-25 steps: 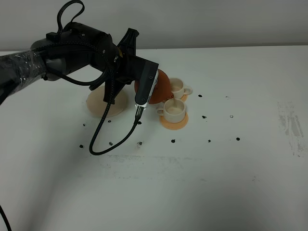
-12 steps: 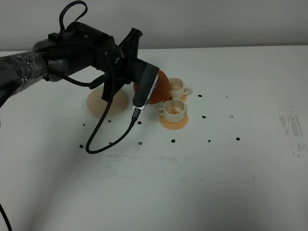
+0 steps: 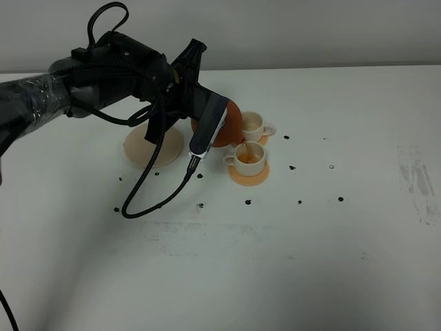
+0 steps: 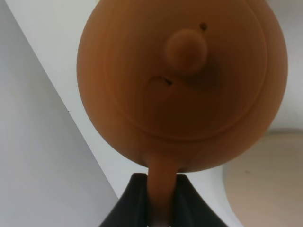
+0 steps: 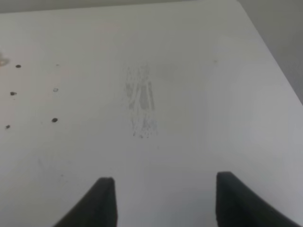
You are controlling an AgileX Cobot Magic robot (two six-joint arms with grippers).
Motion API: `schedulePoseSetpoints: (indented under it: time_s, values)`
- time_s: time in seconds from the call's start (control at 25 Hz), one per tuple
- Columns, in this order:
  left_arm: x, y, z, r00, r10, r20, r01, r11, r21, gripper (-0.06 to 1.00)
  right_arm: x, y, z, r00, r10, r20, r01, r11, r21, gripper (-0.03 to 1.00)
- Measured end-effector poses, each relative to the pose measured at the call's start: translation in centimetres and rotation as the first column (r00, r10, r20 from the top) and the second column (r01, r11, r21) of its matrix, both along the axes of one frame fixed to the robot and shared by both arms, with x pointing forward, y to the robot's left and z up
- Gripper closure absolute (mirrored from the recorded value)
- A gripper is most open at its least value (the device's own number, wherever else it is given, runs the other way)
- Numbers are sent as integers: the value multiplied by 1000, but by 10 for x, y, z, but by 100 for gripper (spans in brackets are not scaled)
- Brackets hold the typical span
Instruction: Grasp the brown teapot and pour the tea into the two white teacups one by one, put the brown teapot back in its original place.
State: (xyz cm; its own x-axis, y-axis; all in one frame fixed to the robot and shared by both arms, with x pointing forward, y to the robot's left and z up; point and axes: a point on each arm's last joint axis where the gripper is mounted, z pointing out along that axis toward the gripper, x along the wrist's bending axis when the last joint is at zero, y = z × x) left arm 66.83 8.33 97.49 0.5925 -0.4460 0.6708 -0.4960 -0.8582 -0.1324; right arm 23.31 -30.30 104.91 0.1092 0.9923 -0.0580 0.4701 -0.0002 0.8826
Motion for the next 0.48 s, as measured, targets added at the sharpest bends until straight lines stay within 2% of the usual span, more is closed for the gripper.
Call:
schedulePoseSetpoints:
  time_s: [0.48]
  values:
    - [1,0,1,1000,-12,20,12,1000,15,84,0,0,0,1000,0,0,0,1000,0,52]
